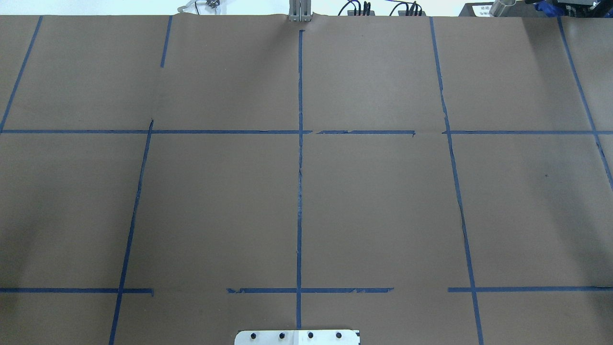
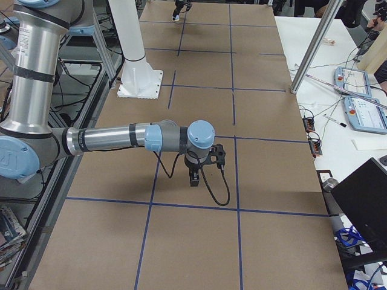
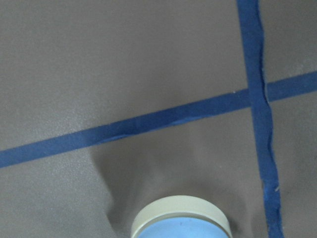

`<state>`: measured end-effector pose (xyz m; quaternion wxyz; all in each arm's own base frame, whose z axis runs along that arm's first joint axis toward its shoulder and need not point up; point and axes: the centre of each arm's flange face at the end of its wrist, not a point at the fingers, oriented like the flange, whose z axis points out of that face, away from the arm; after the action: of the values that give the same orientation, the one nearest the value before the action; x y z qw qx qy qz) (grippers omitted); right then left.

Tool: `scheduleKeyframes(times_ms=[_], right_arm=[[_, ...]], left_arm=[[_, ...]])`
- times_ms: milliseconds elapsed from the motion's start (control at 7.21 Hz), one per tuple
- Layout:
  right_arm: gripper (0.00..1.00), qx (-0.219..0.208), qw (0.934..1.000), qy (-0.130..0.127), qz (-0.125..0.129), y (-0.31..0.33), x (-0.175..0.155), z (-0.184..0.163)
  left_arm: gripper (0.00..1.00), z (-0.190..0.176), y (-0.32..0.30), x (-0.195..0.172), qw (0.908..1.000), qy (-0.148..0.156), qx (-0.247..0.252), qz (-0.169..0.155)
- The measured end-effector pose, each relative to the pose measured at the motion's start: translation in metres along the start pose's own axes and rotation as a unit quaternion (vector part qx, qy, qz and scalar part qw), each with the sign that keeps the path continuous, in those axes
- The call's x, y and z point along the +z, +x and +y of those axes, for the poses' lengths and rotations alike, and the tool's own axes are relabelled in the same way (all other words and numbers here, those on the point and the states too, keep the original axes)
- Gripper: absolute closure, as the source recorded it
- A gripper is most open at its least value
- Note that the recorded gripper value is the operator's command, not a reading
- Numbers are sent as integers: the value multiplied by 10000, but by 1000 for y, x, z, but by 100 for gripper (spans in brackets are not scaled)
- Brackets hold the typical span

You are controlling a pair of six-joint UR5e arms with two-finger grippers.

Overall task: Place and press bell with both arms
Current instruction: 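Carry the held bell with the left gripper toward the table center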

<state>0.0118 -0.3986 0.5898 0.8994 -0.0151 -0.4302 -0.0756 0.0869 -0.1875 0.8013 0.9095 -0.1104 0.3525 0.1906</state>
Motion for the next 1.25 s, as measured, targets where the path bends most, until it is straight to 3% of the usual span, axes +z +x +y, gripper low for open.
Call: scheduleKeyframes(times_ms=[139,555,693,832,971,1248], right_arm=[[0,-3,10000,0,-17,0,0,0],[0,-11,10000,-3,-28,0,0,0],[0,-11,10000,-4,-28,0,0,0],[0,-15,10000,-3,-28,0,0,0],[0,-21,10000,-1,-28,0,0,0],[0,-27,10000,2,-28,0,0,0]], left_arm=[[10,0,0,0,10000,-7,6,1],[66,-1,2,1,10000,-28,32,4],[77,-2,3,1,10000,-10,50,20],[79,-8,10,-3,9999,99,82,111],[81,-23,34,-16,9985,350,124,405],[81,-75,122,-73,9884,904,188,1203]])
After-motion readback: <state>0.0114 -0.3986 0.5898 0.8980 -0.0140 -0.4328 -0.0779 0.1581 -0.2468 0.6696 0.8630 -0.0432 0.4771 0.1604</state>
